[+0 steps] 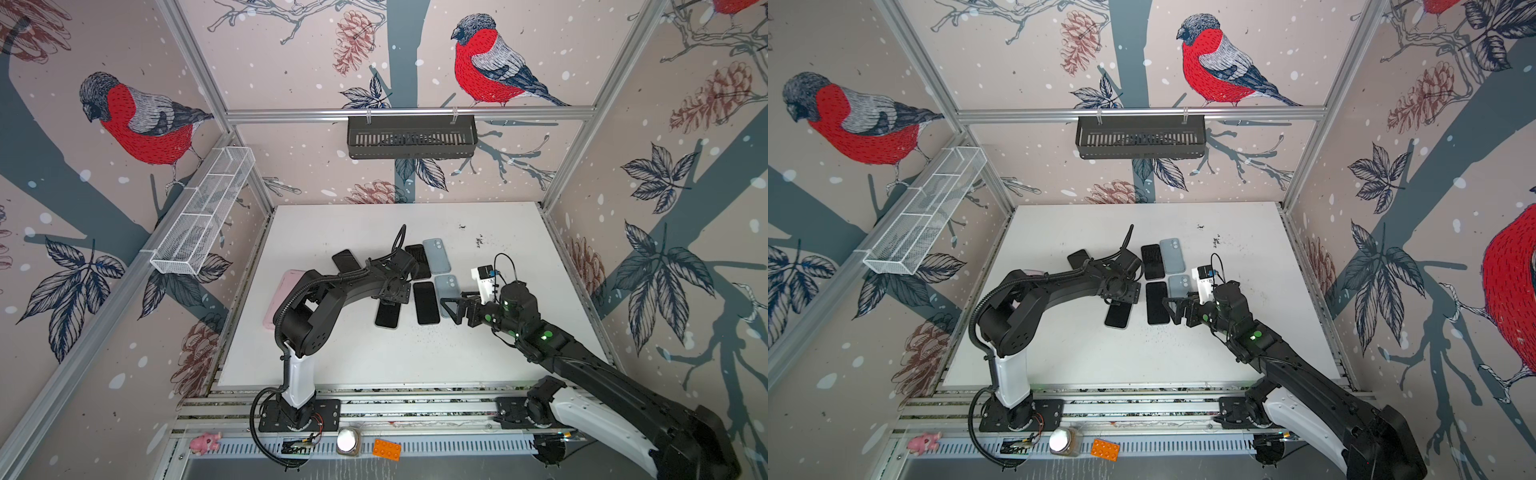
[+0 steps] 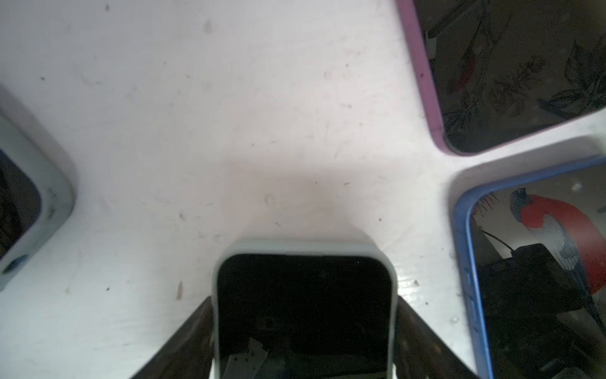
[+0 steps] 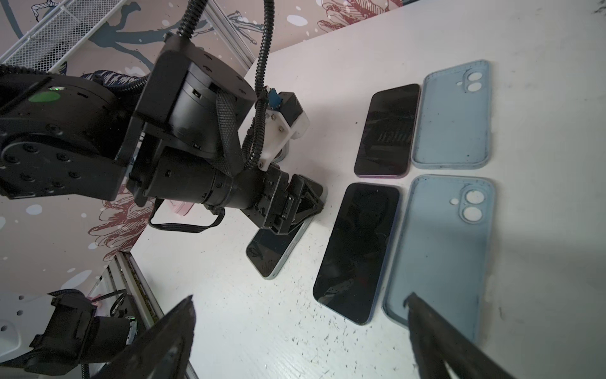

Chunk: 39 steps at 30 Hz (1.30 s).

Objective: Take the phone out of the phone case
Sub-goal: Pick up the phone from the center of the table.

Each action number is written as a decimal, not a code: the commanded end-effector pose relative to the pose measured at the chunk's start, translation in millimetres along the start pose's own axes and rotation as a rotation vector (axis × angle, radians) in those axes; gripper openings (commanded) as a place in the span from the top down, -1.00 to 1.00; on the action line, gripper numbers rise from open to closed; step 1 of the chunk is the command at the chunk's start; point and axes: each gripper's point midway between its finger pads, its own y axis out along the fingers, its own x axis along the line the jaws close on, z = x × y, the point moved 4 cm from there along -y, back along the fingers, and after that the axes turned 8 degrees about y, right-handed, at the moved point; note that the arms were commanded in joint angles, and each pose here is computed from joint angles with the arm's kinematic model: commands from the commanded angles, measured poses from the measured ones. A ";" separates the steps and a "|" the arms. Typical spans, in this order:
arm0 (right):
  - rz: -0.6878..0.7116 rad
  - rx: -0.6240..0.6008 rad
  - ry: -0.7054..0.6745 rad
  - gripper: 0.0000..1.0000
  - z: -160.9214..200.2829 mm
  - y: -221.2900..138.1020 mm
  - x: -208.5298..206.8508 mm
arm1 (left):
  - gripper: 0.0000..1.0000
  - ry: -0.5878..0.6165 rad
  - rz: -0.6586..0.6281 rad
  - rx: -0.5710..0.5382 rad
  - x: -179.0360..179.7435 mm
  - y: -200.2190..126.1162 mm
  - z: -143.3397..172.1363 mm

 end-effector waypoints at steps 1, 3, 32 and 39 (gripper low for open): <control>-0.071 0.004 0.002 -1.00 0.7 4.1 9.1 | -0.18 0.008 0.014 0.095 8.5 -3.9 20.7; -0.080 0.014 0.010 -1.00 5.0 7.5 8.8 | -0.14 -0.005 0.053 0.082 9.4 -8.0 18.7; -0.230 0.165 0.014 -0.96 58.8 63.2 21.1 | 0.02 -0.021 0.271 -0.031 -0.5 -59.6 -2.2; -0.288 0.207 0.051 -0.84 69.2 94.1 27.5 | 0.04 -0.026 0.308 -0.050 -3.8 -67.5 -2.3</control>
